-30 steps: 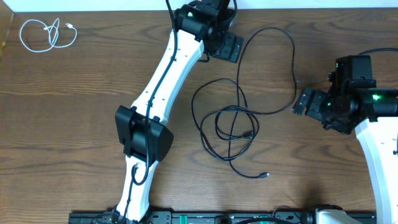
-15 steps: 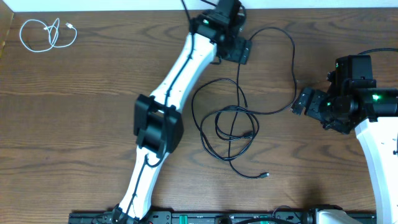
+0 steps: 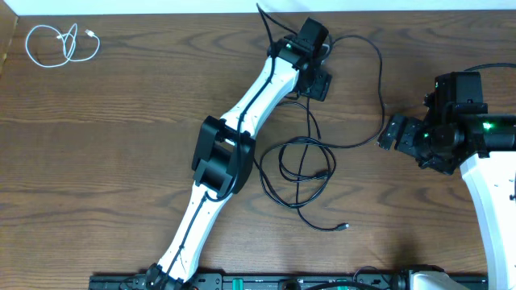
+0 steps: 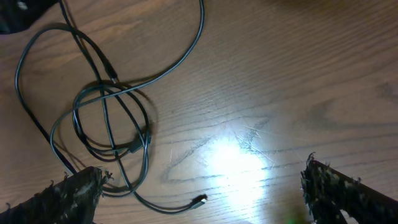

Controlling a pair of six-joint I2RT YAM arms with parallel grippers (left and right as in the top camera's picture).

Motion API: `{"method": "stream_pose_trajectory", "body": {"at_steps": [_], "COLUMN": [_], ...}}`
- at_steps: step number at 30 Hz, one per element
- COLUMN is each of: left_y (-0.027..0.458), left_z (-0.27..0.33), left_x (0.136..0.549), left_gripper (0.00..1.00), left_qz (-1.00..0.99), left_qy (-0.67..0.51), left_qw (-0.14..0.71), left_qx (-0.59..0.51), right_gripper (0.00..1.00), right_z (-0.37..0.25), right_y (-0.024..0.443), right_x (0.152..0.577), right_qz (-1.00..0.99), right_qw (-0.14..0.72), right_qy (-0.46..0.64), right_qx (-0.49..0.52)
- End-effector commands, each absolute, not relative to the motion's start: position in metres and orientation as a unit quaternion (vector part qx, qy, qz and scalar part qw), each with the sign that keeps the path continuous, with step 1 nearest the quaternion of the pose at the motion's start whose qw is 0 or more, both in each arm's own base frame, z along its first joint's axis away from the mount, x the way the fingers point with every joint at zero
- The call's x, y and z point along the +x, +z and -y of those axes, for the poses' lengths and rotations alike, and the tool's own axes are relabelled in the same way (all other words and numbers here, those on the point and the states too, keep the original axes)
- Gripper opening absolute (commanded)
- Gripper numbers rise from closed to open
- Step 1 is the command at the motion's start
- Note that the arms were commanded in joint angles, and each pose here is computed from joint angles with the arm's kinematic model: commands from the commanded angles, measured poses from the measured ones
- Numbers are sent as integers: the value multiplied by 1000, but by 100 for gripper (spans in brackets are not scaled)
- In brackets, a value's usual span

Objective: Untangle cables

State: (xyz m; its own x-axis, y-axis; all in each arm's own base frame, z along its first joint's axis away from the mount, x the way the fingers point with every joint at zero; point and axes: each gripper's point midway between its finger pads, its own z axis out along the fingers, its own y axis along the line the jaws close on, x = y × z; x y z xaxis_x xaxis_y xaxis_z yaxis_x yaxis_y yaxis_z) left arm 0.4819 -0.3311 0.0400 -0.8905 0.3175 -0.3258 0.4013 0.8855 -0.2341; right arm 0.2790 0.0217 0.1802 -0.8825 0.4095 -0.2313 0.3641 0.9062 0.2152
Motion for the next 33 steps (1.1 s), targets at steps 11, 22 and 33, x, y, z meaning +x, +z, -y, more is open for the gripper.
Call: {"method": "stream_pose_trajectory", "body": {"at_steps": [11, 22, 33], "left_y": [3, -19, 1], "left_z": [322, 314, 318], "left_x": [476, 467, 470], "left_gripper": [39, 40, 7], "left_qz": [-969, -977, -978], "left_qy": [-132, -99, -113], "left_qw": [108, 95, 105], "left_qx": [180, 164, 142], "right_gripper": [99, 99, 99], "right_z": [-23, -23, -23], "right_y": [184, 180, 180], "right_x": [280, 278, 279], "right_qz": [-967, -968, -967], "right_qw": [142, 136, 140], "right_qy": [87, 85, 86], "right_qx": [194, 195, 195]}}
